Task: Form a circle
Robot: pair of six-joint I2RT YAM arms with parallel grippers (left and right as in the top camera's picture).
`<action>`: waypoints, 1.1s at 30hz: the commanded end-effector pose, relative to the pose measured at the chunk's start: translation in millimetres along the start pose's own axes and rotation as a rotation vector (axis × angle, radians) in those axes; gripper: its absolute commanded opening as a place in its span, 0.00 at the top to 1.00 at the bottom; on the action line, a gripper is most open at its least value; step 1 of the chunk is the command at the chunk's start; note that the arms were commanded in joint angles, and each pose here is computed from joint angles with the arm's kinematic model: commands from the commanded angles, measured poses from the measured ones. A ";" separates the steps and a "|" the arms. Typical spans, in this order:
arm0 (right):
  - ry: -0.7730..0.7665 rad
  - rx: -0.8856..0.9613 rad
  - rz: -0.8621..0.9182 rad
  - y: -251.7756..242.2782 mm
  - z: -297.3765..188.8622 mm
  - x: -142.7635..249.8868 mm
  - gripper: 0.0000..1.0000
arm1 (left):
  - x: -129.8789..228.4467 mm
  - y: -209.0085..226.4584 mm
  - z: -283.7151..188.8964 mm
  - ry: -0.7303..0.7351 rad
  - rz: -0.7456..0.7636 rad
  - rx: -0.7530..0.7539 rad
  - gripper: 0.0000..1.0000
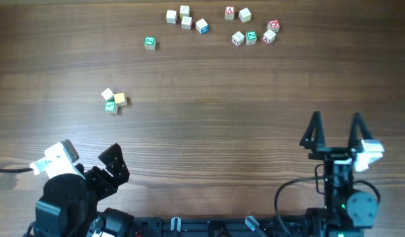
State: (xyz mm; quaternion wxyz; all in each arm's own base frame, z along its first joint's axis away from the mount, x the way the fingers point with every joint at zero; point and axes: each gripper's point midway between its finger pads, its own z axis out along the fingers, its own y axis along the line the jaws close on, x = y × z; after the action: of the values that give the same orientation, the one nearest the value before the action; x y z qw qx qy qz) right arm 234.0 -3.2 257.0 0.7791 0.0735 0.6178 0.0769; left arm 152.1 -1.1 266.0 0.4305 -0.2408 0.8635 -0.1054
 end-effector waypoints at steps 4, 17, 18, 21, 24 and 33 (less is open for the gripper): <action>0.226 0.043 0.025 -17.4 -6.2 81.6 0.00 | 0.0 -0.8 -0.9 -0.003 0.013 0.009 0.00; 0.226 0.044 0.023 -17.5 -5.6 81.4 0.00 | 5.6 11.2 -1.1 0.015 0.066 -0.045 0.00; 0.226 0.044 0.023 -17.5 -5.6 81.4 0.00 | 6.1 12.4 1.1 0.013 0.067 -0.053 0.00; 0.226 0.044 0.023 -17.5 -5.6 81.4 0.00 | 7.7 0.8 53.0 -0.067 0.141 -0.021 0.00; 0.226 0.044 0.023 -17.5 -5.6 81.4 0.00 | 12.6 -6.2 98.1 -0.207 0.140 0.092 0.00; 0.226 0.044 0.023 -17.5 -5.6 81.4 0.00 | 0.3 18.0 120.8 -0.610 0.178 0.196 0.00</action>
State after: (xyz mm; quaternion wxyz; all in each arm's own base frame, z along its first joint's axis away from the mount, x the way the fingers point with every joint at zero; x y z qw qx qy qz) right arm 247.7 -4.6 171.9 0.6984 0.0901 0.7063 0.0729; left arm 242.3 11.7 193.0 0.6835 -0.1695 0.7021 -0.1053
